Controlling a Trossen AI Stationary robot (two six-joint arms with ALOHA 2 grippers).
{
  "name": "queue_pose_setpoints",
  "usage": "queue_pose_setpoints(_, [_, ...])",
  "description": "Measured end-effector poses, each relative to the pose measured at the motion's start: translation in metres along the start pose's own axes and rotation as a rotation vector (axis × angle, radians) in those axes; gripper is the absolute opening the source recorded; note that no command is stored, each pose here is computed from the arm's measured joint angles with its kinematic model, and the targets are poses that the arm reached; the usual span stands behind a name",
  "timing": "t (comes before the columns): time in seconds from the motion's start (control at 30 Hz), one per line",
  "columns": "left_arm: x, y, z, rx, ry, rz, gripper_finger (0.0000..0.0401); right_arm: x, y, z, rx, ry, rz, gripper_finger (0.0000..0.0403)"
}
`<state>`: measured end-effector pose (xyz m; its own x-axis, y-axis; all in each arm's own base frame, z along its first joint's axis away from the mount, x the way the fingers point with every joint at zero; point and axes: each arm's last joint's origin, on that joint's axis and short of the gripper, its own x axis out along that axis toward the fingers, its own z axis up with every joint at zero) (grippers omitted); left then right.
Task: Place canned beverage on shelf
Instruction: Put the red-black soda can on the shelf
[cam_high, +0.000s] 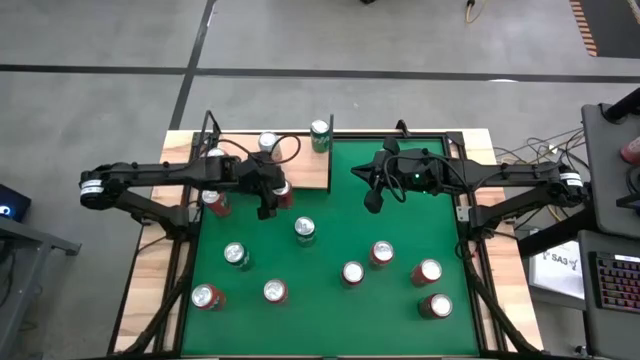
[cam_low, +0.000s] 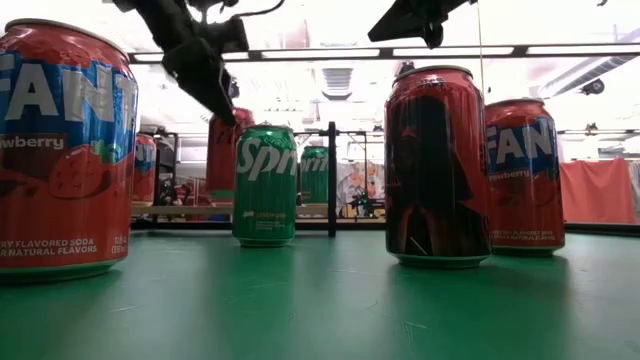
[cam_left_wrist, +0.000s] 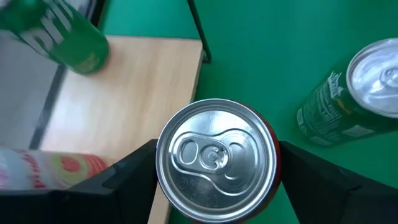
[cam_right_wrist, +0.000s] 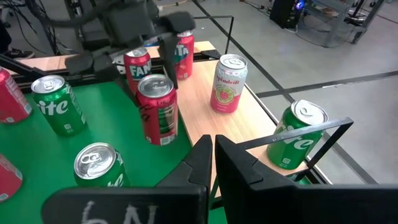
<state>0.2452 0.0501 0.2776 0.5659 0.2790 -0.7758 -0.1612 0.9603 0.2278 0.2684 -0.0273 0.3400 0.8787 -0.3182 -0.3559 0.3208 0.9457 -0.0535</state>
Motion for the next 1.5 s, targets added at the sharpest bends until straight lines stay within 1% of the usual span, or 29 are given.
queue_pose_setpoints(0.2, [-0.011,0.006,0.014,0.058,-0.058,0.015,0.0274,0.000,0.000,0.000,-0.001,0.002,0.000,0.0012])
queue_pose_setpoints(0.33, [-0.014,0.011,0.019,0.082,-0.087,0.033,0.0274,0.000,0.000,0.000,-0.001,0.002,0.000,0.0012])
queue_pose_setpoints(0.53, [-0.011,0.026,0.024,0.112,-0.134,0.082,0.0274,0.000,0.000,0.000,0.001,0.002,0.000,0.0012])
queue_pose_setpoints(0.67, [-0.003,0.039,0.037,0.117,-0.142,0.046,0.0274,0.000,0.000,0.000,0.002,-0.003,0.000,0.0012])
queue_pose_setpoints(0.73, [0.004,0.045,0.046,0.119,-0.124,0.040,0.0274,0.000,-0.001,0.001,0.004,-0.005,-0.002,0.0012])
queue_pose_setpoints(0.8, [0.010,0.050,0.052,0.123,-0.070,0.033,0.0274,0.000,-0.001,0.000,0.010,-0.005,-0.002,0.0012])
queue_pose_setpoints(0.87, [0.017,0.055,0.056,0.123,-0.007,0.021,0.0274,0.000,-0.001,0.000,0.013,-0.004,-0.002,0.0012])
queue_pose_setpoints(0.93, [0.022,0.059,0.058,0.120,0.015,0.021,0.0274,0.000,-0.001,0.000,0.012,-0.002,-0.002,0.0012])
queue_pose_setpoints(1.07, [0.029,0.065,0.058,0.115,0.030,0.029,0.0275,0.000,-0.001,-0.001,0.009,0.006,-0.003,0.0012])
queue_pose_setpoints(1.3, [0.039,0.070,0.050,0.093,0.018,0.050,0.0275,0.000,-0.001,-0.001,0.007,0.008,-0.002,0.0012])
queue_pose_setpoints(1.5, [0.049,0.072,0.043,0.082,0.037,0.051,0.0275,0.000,-0.001,-0.001,0.009,0.008,-0.002,0.0012])
